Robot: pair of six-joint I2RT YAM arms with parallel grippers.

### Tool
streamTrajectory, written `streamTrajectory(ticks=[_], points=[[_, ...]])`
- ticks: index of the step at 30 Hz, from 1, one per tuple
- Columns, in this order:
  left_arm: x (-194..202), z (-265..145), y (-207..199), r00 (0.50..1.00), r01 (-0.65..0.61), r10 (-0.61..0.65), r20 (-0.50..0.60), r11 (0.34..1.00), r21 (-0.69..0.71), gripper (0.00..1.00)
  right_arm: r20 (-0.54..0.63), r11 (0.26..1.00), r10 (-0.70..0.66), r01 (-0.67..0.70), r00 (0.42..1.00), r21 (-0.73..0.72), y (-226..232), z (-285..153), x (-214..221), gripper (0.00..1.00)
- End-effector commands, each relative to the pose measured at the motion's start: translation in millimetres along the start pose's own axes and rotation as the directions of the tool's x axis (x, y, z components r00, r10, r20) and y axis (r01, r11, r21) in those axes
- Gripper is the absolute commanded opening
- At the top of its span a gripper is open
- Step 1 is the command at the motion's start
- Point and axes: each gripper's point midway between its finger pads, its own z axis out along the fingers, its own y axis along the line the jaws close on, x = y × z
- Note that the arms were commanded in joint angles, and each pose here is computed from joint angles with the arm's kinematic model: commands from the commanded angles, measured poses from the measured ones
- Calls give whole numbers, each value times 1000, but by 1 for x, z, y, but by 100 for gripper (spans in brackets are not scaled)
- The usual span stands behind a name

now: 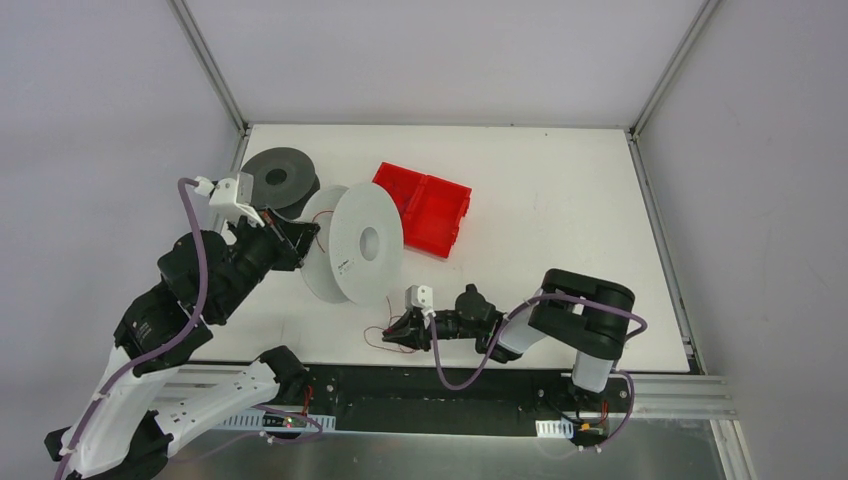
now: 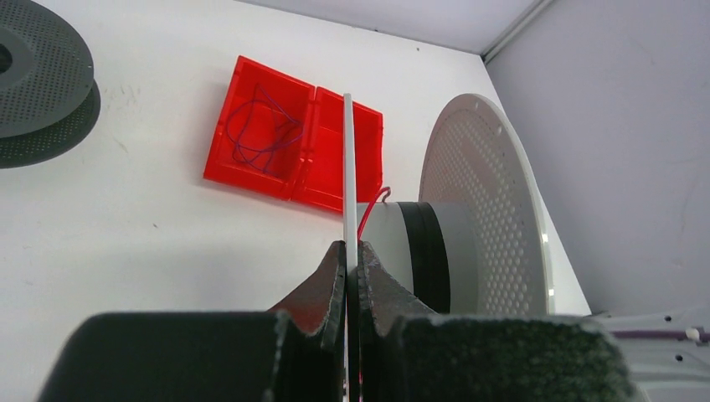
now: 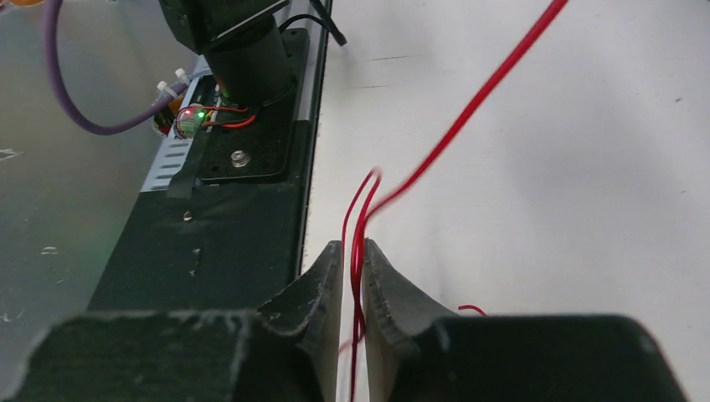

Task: Wrap the cables
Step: Wrap the cable around the cable reel.

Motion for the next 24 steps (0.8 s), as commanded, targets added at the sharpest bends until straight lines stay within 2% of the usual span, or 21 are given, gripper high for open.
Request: streamTrajectory(ticks=[1,5,7,11,14,20,24], points=[[-25,11,-4,990,63,-61,124,998,-13,0,94,1000,2,-3,996,5,15,3,-22,12],[-9,29,10,995,-43,51,87,995,-95,0,155,999,-11,3,988,51,28,5,-52,0],[-1,38,16,992,-109,117,54,986,-127,0,144,996,-45,33,989,85,36,7,-63,0],[17,50,25,978,-208,207,-23,965,-159,0,-2,963,-162,159,987,216,42,6,-74,0],[32,56,32,964,-264,256,-71,949,-170,0,-67,932,-172,185,983,313,35,-2,-93,0],[67,64,48,917,-382,352,-187,910,-161,0,-96,896,-159,184,983,403,25,-21,-142,0],[88,63,61,884,-431,378,-274,887,-167,0,-85,833,-201,216,976,509,9,-42,-173,0]])
